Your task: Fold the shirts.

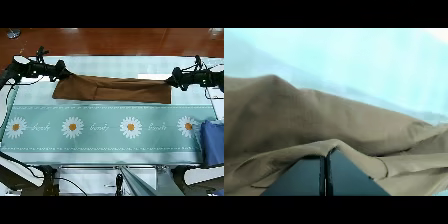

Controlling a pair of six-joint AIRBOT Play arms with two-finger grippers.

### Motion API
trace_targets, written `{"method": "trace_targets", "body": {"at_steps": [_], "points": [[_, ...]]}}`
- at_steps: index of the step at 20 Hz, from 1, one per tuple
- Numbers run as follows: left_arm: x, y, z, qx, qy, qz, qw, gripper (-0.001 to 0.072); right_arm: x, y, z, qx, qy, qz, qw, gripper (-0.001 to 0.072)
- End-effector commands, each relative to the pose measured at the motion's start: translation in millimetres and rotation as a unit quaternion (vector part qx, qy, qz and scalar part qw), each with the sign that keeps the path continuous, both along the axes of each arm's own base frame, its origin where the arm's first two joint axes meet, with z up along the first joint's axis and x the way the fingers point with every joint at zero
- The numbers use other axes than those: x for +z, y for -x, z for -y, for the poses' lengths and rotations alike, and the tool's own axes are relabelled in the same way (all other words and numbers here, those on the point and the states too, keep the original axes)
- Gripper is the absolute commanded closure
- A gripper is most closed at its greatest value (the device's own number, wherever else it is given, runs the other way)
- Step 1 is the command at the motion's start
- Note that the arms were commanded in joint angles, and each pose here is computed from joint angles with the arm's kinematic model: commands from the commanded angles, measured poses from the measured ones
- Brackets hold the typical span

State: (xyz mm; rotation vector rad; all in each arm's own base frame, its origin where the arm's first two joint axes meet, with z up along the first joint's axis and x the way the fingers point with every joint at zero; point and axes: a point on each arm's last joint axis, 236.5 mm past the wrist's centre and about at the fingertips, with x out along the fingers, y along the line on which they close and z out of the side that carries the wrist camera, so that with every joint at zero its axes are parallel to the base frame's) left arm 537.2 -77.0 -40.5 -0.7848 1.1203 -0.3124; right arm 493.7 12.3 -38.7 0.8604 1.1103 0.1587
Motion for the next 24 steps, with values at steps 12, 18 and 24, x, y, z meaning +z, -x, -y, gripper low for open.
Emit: {"method": "trace_targets", "body": {"at_steps": [12, 18, 24], "points": [[29.7, 71.9, -130.9, -0.008, -0.148, -0.151, 0.977, 0.0007, 4.4, 28.6, 82.8, -0.043, 0.004, -0.021, 0.999, 0.0089], [71.6, 81.6, -58.9, -0.035, -0.176, 0.009, 0.984, 0.0007, -42.3, 49.5, 52.9, -0.009, -0.047, -0.089, 0.995, 0.009], [86.4, 99.6, 38.4, -0.111, -0.173, 0.074, 0.976, 0.0007, -65.0, 44.0, -8.3, 0.044, -0.075, -0.102, 0.991, 0.0095]]}}
